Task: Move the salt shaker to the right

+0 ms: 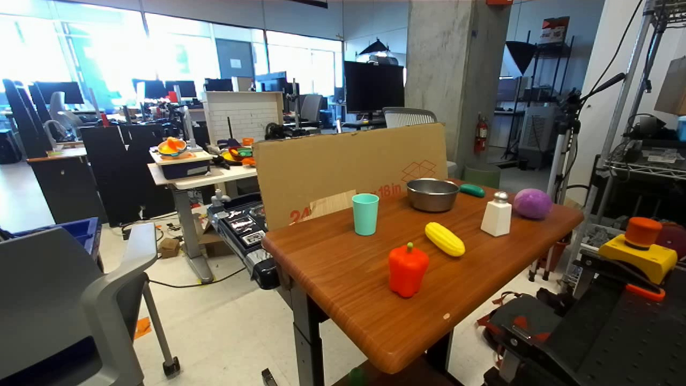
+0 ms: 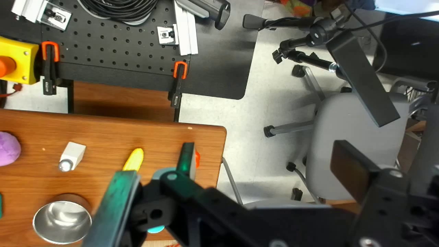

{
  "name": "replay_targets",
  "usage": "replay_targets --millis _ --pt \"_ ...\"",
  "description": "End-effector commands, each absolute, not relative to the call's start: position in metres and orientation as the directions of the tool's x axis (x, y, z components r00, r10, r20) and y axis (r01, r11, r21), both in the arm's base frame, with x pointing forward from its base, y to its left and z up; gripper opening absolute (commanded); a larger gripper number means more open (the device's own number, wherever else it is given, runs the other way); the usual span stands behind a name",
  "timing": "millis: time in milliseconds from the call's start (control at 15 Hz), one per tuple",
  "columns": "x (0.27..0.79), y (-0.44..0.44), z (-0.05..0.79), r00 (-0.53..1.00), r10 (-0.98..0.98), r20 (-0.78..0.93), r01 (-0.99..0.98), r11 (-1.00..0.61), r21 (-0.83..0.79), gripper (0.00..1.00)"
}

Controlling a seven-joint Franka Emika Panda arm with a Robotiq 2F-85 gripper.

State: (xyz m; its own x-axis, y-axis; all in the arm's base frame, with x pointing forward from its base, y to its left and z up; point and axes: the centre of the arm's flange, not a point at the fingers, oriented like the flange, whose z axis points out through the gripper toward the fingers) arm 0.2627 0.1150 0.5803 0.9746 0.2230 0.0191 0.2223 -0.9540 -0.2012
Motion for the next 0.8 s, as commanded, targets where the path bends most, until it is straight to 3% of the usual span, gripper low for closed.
replay_targets --millis 0,733 --pt "0.263 0.115 0.58 0.975 0.223 0.019 0.222 -0.954 -0.201 1.0" --pt "0.339 0.026 0.552 0.999 0.045 -0.016 0.043 -0.993 -0.106 1.0"
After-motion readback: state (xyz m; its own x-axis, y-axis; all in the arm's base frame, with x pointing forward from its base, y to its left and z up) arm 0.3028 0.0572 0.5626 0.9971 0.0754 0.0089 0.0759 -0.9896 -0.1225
